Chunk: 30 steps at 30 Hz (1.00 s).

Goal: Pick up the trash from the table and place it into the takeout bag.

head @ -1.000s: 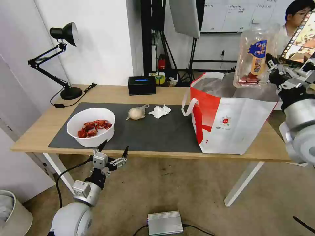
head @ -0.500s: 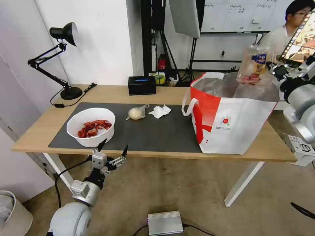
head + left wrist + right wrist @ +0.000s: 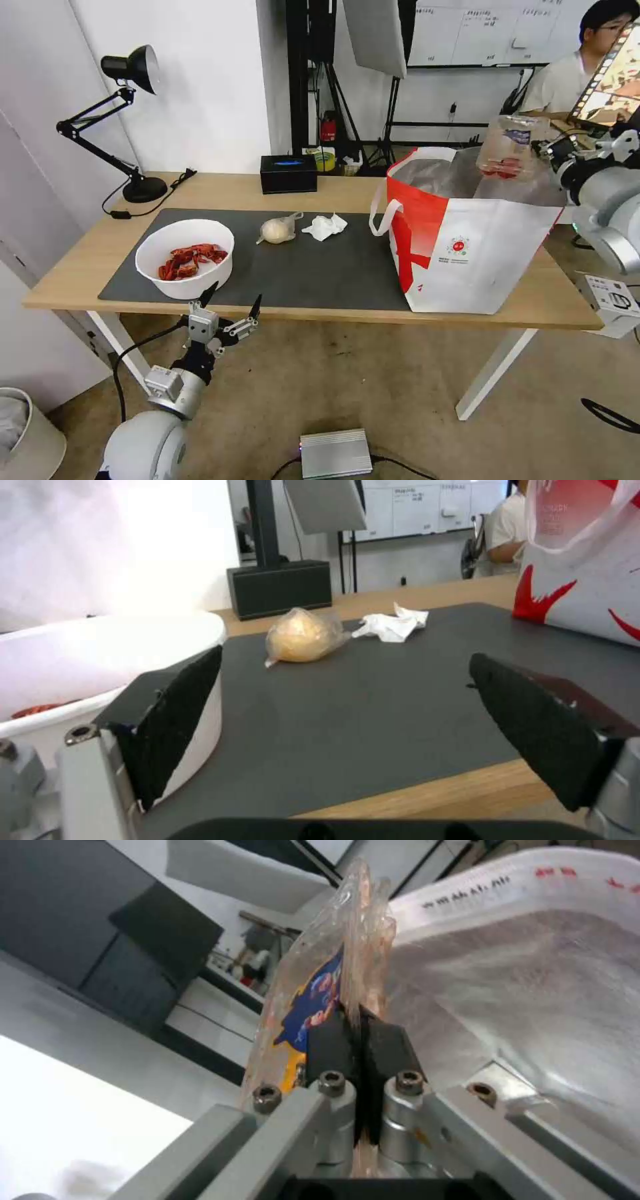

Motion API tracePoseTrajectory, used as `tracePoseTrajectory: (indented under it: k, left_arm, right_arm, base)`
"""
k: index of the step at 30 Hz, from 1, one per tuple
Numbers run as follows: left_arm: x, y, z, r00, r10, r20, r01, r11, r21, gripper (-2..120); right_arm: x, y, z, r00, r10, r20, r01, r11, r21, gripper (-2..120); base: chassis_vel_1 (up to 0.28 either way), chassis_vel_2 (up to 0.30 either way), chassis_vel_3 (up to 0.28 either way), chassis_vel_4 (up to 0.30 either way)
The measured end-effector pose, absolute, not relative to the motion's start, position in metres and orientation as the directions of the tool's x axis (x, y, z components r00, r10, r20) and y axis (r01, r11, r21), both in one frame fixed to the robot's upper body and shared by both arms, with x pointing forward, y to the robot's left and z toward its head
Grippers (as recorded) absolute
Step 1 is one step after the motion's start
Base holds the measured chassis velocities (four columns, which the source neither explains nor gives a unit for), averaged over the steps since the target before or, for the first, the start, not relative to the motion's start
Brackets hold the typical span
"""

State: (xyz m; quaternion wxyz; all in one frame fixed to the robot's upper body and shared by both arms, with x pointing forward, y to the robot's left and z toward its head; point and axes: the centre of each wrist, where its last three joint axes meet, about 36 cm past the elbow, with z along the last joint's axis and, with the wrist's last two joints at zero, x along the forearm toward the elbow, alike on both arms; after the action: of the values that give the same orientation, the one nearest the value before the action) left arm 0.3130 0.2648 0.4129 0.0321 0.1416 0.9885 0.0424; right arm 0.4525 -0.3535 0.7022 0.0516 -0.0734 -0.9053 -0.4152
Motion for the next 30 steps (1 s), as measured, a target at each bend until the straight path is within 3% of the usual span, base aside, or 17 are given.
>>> tracePoseTrajectory:
  k: [15,30]
  left_arm:
    - [0.314,0.263,0.411,-0.959,0.278,-0.054,0.273,0.958,0.084,100]
    - [0.314,0.262,0.414,-0.959,0.278,-0.059,0.273,0.959,0.080,100]
  right_arm:
    - [0.454,-0.349,0.696,-0.967,0.074,0.244,0.234,0.638,0.734,0]
    - [0.449,-0.349,0.686,-0.970,0.067,0.232,0.219,0.651,0.727,53]
  base:
    - [0.000,0.000,0.000,0.000]
    - [0.000,0.000,0.000,0.000]
